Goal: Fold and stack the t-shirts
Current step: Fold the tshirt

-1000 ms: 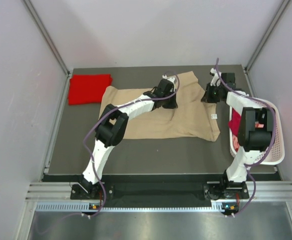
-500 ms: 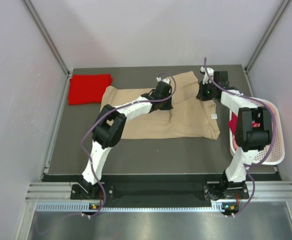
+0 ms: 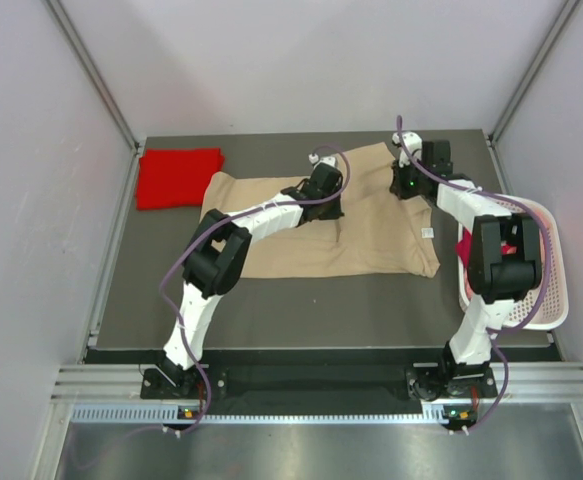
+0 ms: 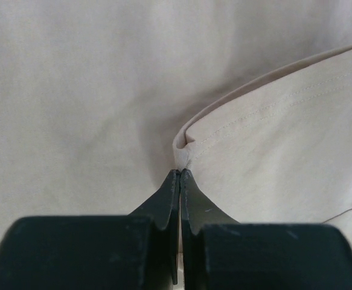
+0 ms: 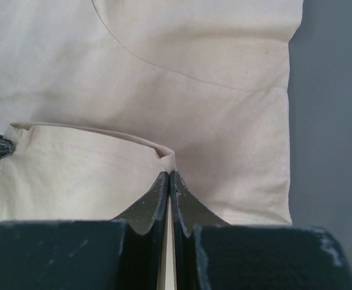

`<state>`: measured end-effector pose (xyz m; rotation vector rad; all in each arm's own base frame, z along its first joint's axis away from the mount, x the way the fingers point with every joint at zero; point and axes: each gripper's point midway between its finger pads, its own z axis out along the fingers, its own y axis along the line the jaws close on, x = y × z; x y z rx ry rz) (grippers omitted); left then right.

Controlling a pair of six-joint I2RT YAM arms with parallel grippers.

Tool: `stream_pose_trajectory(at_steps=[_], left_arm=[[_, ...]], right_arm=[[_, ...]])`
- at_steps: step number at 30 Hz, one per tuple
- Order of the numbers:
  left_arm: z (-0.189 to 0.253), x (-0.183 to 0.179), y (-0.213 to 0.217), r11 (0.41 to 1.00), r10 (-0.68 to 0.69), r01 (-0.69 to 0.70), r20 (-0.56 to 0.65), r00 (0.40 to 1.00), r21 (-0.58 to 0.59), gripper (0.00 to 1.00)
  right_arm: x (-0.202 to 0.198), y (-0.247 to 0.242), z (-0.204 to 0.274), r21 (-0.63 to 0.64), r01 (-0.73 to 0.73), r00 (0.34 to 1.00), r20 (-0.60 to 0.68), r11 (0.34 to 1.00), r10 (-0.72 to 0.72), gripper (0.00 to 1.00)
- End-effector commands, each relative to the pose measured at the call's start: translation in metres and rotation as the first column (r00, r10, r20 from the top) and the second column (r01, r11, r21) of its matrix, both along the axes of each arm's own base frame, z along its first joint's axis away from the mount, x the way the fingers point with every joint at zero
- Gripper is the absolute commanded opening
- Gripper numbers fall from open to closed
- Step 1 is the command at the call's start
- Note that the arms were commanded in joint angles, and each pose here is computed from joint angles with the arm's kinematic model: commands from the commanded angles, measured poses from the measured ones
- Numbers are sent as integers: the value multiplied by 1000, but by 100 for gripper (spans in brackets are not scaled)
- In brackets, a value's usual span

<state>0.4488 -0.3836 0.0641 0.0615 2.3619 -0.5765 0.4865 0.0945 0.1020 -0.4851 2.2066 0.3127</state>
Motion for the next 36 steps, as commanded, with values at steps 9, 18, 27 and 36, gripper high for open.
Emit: stream_pose_trajectory(at_steps=[9, 18, 27, 36], left_arm=[[25, 9, 16, 995, 102, -101, 49, 994, -11, 0], [16, 9, 20, 993, 114, -114, 26, 993, -6, 0], [5, 14, 29, 987, 160, -160, -25, 987, 16, 0], [65, 13, 44, 987, 159, -160, 45, 986, 22, 50]], right_arm=[[31, 20, 48, -35, -96, 976, 192, 995, 101, 0], [36, 34, 40, -46, -153, 971, 179, 987, 159, 1], [37, 33, 21, -51, -141, 982, 122, 989, 146, 14], [21, -15, 82, -5, 327, 945, 6, 945, -327, 51]])
